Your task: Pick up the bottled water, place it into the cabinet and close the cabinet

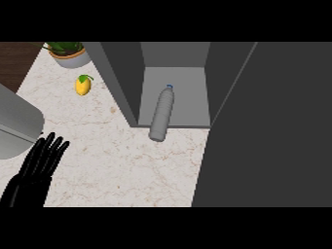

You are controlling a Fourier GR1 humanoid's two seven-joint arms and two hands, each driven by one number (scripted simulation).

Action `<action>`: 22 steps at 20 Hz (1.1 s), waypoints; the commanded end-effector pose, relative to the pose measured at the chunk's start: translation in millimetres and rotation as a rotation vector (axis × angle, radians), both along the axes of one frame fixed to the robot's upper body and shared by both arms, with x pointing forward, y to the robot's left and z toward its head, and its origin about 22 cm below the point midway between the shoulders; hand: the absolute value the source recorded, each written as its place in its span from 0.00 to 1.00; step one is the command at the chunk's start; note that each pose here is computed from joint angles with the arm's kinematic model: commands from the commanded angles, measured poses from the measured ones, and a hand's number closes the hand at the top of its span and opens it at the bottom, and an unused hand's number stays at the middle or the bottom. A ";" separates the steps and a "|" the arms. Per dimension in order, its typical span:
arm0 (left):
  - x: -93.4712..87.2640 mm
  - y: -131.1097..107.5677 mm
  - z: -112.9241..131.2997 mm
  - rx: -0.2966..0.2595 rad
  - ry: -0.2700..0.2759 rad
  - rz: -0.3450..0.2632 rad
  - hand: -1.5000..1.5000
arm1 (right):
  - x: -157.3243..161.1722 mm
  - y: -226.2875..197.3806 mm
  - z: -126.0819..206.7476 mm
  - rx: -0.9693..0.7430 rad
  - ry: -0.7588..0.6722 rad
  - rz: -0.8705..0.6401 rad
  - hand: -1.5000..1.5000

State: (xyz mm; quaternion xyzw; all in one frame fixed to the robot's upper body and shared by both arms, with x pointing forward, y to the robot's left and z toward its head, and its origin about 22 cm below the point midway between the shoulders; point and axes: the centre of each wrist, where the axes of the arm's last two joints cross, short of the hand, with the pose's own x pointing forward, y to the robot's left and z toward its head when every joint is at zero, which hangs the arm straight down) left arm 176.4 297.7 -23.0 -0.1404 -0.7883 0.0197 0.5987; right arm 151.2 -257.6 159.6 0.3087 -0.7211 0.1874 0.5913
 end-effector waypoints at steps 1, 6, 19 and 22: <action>-8.3 27.7 16.2 0.048 -0.020 0.014 0.00 | -41.4 31.0 39.2 -0.079 -0.172 0.030 1.00; -24.3 27.8 24.6 0.050 -0.035 -0.053 0.00 | -19.9 58.4 38.4 -0.058 -0.168 0.086 1.00; -22.7 53.2 64.5 0.056 -0.049 -0.051 0.00 | -0.1 200.8 35.6 -0.052 -0.130 0.177 1.00; -30.5 54.1 64.2 0.055 -0.035 -0.057 0.00 | 6.8 229.4 35.5 -0.054 -0.104 0.119 1.00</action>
